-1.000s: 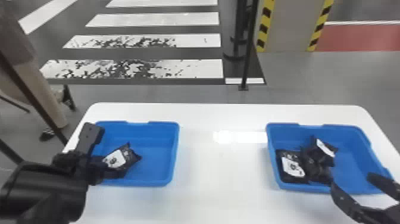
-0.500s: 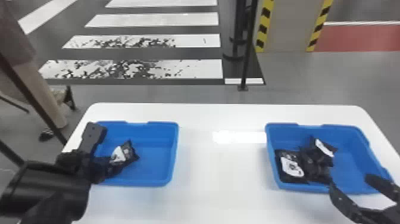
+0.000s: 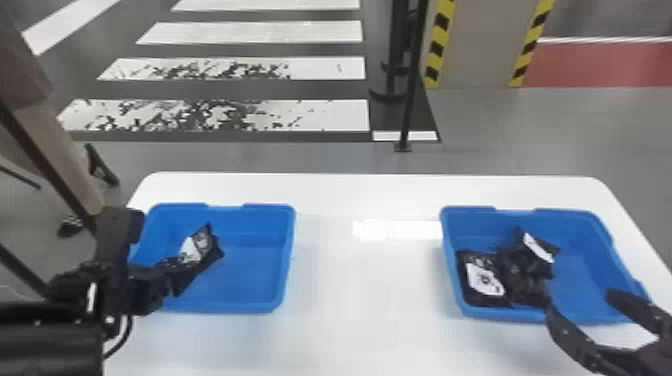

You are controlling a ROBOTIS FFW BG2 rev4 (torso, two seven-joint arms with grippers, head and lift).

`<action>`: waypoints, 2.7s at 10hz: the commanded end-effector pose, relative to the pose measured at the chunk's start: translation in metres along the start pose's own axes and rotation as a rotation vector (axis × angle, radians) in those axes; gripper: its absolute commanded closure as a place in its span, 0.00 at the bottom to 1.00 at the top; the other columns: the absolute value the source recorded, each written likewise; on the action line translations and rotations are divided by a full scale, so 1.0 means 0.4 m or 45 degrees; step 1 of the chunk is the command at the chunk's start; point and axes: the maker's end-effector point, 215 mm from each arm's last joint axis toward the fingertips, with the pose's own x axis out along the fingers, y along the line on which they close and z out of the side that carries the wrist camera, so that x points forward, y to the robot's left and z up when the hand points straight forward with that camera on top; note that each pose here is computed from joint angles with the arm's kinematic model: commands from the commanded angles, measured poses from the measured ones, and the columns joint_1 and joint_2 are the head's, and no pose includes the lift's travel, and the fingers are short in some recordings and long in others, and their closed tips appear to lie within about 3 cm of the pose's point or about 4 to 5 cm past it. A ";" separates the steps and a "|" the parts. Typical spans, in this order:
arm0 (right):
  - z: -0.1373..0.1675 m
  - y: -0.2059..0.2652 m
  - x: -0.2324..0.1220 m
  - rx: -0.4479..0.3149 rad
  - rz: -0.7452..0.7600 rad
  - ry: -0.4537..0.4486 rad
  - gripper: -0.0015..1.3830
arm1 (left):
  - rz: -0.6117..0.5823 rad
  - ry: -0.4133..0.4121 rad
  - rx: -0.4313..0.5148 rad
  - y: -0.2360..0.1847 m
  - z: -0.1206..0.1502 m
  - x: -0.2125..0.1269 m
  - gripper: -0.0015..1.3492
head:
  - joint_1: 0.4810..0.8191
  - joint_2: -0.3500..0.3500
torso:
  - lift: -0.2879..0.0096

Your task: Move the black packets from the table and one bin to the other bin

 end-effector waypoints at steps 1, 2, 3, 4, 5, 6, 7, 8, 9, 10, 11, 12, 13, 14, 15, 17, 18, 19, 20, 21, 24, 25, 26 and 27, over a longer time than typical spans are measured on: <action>0.014 0.008 0.001 0.003 0.006 0.001 0.08 | -0.025 -0.084 -0.035 -0.027 0.036 -0.046 0.90 | 0.63 0.55 | 0.60; 0.047 0.018 0.000 -0.003 0.017 -0.014 0.08 | -0.067 -0.172 -0.082 -0.067 0.062 -0.069 0.90 | 0.63 0.55 | 0.60; 0.093 0.048 0.009 0.016 0.053 -0.053 0.08 | -0.150 -0.292 -0.142 -0.130 0.097 -0.083 0.90 | 0.63 0.53 | 0.60; 0.150 0.081 0.031 0.039 0.102 -0.110 0.08 | -0.228 -0.410 -0.171 -0.192 0.143 -0.096 0.90 | 0.63 0.51 | 0.60; 0.203 0.110 0.064 0.062 0.157 -0.167 0.08 | -0.297 -0.499 -0.167 -0.260 0.192 -0.106 0.90 | 0.63 0.49 | 0.60; 0.247 0.128 0.113 0.102 0.226 -0.218 0.08 | -0.351 -0.551 -0.175 -0.313 0.225 -0.112 0.90 | 0.63 0.47 | 0.60; 0.286 0.191 0.151 0.140 0.323 -0.241 0.08 | -0.409 -0.592 -0.184 -0.369 0.256 -0.118 0.90 | 0.63 0.45 | 0.60; 0.343 0.282 0.178 0.172 0.452 -0.265 0.08 | -0.455 -0.604 -0.175 -0.414 0.275 -0.119 0.90 | 0.63 0.45 | 0.60; 0.395 0.383 0.190 0.208 0.590 -0.279 0.08 | -0.478 -0.612 -0.167 -0.440 0.286 -0.119 0.90 | 0.63 0.46 | 0.60; 0.441 0.488 0.186 0.240 0.730 -0.288 0.08 | -0.498 -0.624 -0.154 -0.462 0.299 -0.122 0.90 | 0.63 0.49 | 0.60; 0.471 0.558 0.182 0.268 0.829 -0.297 0.08 | -0.518 -0.631 -0.145 -0.482 0.306 -0.125 0.90 | 0.63 0.55 | 0.60; 0.500 0.591 0.192 0.271 0.882 -0.311 0.08 | -0.554 -0.640 -0.148 -0.512 0.314 -0.130 0.90 | 0.63 0.60 | 0.60; 0.524 0.616 0.206 0.261 0.918 -0.320 0.07 | -0.601 -0.650 -0.155 -0.549 0.322 -0.138 0.90 | 0.63 0.62 | 0.60; 0.543 0.627 0.225 0.237 0.934 -0.321 0.07 | -0.667 -0.674 -0.166 -0.600 0.337 -0.153 0.90 | 0.63 0.63 | 0.60; 0.555 0.629 0.247 0.221 0.940 -0.325 0.07 | -0.724 -0.702 -0.175 -0.641 0.357 -0.170 0.90 | 0.63 0.62 | 0.60; 0.544 0.623 0.287 0.221 0.939 -0.298 0.08 | -0.743 -0.742 -0.157 -0.657 0.390 -0.198 0.90 | 0.63 0.58 | 0.60; 0.533 0.623 0.298 0.224 0.940 -0.282 0.08 | -0.745 -0.758 -0.153 -0.657 0.401 -0.208 0.90 | 0.63 0.58 | 0.60; 0.526 0.622 0.308 0.221 0.938 -0.269 0.09 | -0.747 -0.763 -0.151 -0.659 0.405 -0.211 0.90 | 0.63 0.57 | 0.60; 0.519 0.625 0.319 0.214 0.939 -0.267 0.09 | -0.757 -0.780 -0.142 -0.668 0.419 -0.227 0.90 | 0.63 0.57 | 0.60; 0.521 0.628 0.329 0.209 0.943 -0.271 0.11 | -0.766 -0.785 -0.139 -0.675 0.422 -0.231 0.90 | 0.63 0.57 | 0.60; 0.517 0.636 0.346 0.205 0.954 -0.258 0.32 | -0.790 -0.783 -0.123 -0.699 0.426 -0.238 0.90 | 0.63 0.57 | 0.60; 0.519 0.643 0.346 0.201 0.961 -0.256 0.40 | -0.789 -0.775 -0.121 -0.699 0.421 -0.234 0.90 | 0.63 0.56 | 0.60; 0.503 0.661 0.349 0.191 0.976 -0.206 0.65 | -0.790 -0.772 -0.122 -0.700 0.419 -0.235 0.90 | 0.63 0.56 | 0.60; 0.495 0.672 0.347 0.190 0.979 -0.183 0.88 | -0.788 -0.764 -0.117 -0.701 0.416 -0.231 0.90 | 0.63 0.57 | 0.60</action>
